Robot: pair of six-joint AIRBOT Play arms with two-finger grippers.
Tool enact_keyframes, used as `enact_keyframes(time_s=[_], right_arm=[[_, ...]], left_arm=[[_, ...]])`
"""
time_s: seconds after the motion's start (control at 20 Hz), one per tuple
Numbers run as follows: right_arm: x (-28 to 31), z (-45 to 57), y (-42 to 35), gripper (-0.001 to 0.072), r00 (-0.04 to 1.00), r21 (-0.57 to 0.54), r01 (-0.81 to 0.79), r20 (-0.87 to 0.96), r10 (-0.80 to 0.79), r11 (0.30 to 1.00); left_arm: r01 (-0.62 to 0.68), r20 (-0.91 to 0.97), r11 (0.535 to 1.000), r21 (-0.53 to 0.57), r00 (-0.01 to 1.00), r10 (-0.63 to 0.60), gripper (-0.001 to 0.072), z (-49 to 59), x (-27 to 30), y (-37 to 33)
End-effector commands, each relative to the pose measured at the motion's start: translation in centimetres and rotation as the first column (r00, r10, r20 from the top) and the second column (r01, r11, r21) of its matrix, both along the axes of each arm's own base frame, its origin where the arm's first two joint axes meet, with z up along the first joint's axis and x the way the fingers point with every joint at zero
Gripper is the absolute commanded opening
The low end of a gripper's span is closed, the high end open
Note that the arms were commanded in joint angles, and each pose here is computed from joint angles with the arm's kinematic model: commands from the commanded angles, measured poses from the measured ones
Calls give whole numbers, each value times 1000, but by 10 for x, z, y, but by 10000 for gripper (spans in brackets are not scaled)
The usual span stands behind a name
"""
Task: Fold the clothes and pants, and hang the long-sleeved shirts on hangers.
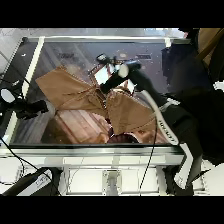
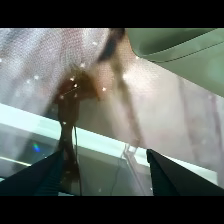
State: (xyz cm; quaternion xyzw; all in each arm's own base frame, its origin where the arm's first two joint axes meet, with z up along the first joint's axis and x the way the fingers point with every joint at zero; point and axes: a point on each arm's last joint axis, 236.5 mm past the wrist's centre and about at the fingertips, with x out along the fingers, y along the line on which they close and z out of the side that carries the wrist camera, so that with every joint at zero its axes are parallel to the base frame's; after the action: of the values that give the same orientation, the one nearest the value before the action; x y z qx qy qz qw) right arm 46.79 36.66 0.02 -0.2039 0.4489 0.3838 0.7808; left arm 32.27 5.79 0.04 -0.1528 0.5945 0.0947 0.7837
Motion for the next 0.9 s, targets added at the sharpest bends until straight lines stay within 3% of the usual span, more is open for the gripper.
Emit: enact_keyframes(time_s=[0.0,0.2,0.5,0.65,0.75,0.8,0.85], right_arm=[[-9,-27,34,560,986,-115,-120,102,132,986],[-4,-72,7,559,981,-319,-134,91,171,938],[-3,-77,-1,548,984,-349,-117,84,155,930],[11,-75,-16,390,976,-423,-100,132,170,901],[21,-72,-30,384,971,-470,-80,161,174,879],[24,-72,-34,320,973,-471,-72,160,165,879],[25,-73,-39,121,976,-474,-65,154,155,878]], left_arm=[[0,0,1000,0,1000,0,560,0,0,0],[0,0,1000,-1,1000,0,561,0,0,0],[0,0,1000,-1,1000,0,561,0,0,0],[0,0,1000,-1,1000,0,560,0,0,0],[0,0,1000,-1,1000,0,560,0,0,0],[0,0,1000,-1,1000,0,560,0,0,0],[0,0,1000,-1,1000,0,560,0,0,0]])
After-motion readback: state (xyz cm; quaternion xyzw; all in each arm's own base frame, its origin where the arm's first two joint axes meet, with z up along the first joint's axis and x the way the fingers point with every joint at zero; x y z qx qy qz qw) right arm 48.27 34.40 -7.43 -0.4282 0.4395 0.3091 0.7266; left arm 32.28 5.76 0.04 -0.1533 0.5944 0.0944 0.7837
